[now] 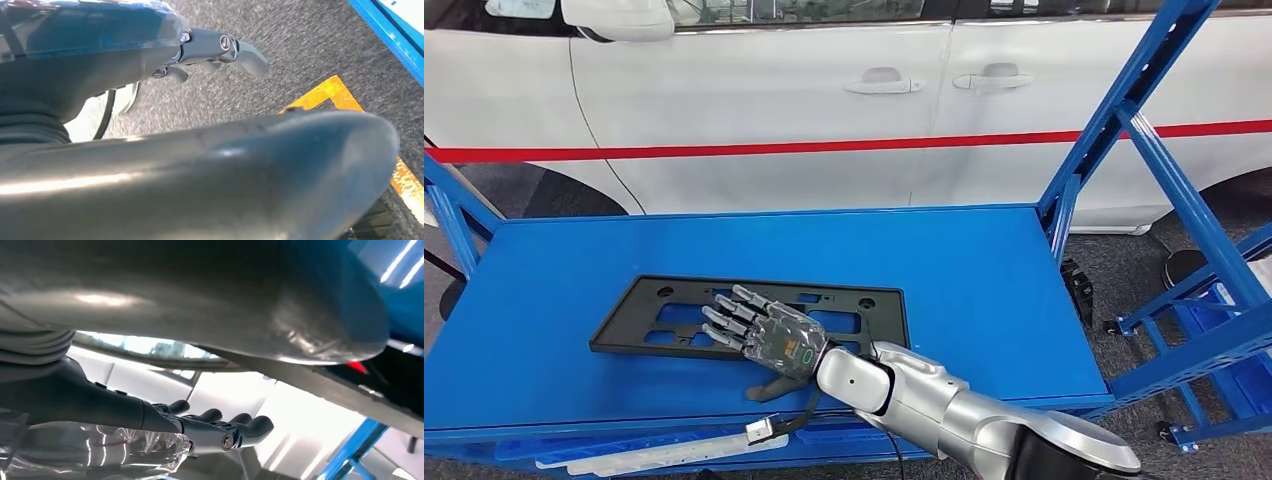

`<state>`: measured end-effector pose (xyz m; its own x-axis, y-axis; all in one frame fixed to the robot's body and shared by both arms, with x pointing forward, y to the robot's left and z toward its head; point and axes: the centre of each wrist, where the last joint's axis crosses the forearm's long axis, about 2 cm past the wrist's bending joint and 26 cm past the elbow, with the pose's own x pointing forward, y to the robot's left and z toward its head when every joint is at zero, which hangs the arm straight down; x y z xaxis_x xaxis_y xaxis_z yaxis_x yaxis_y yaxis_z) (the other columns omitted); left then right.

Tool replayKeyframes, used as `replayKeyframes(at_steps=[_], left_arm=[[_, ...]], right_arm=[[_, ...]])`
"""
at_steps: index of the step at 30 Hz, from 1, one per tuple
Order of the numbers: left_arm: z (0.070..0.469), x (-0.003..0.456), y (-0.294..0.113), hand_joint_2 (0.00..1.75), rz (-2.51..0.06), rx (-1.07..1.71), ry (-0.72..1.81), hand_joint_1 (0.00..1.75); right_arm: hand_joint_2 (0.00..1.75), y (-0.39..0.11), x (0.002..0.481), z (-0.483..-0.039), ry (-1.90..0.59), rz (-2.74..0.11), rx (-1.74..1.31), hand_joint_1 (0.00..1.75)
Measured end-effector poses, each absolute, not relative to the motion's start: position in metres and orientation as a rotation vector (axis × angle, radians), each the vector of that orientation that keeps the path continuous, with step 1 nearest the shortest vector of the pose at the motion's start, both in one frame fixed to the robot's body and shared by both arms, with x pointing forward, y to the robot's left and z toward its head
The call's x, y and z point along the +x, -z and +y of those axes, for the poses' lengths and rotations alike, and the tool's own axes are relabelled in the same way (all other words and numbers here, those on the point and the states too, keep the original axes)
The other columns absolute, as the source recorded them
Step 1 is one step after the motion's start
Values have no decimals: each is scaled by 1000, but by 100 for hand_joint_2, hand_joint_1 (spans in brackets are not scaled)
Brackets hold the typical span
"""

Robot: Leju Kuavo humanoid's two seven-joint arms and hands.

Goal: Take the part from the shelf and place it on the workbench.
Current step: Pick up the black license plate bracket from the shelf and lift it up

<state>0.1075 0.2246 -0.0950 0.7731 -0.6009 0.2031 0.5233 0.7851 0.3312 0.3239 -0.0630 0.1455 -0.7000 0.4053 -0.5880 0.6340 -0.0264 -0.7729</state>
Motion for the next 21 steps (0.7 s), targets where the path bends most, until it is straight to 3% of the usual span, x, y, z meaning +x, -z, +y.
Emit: replayKeyframes(at_steps=[21], left_arm=[[226,107,95,0,-279,264,572,0]], right_arm=[[0,-138,318,-46,1745,1928,1104,0]])
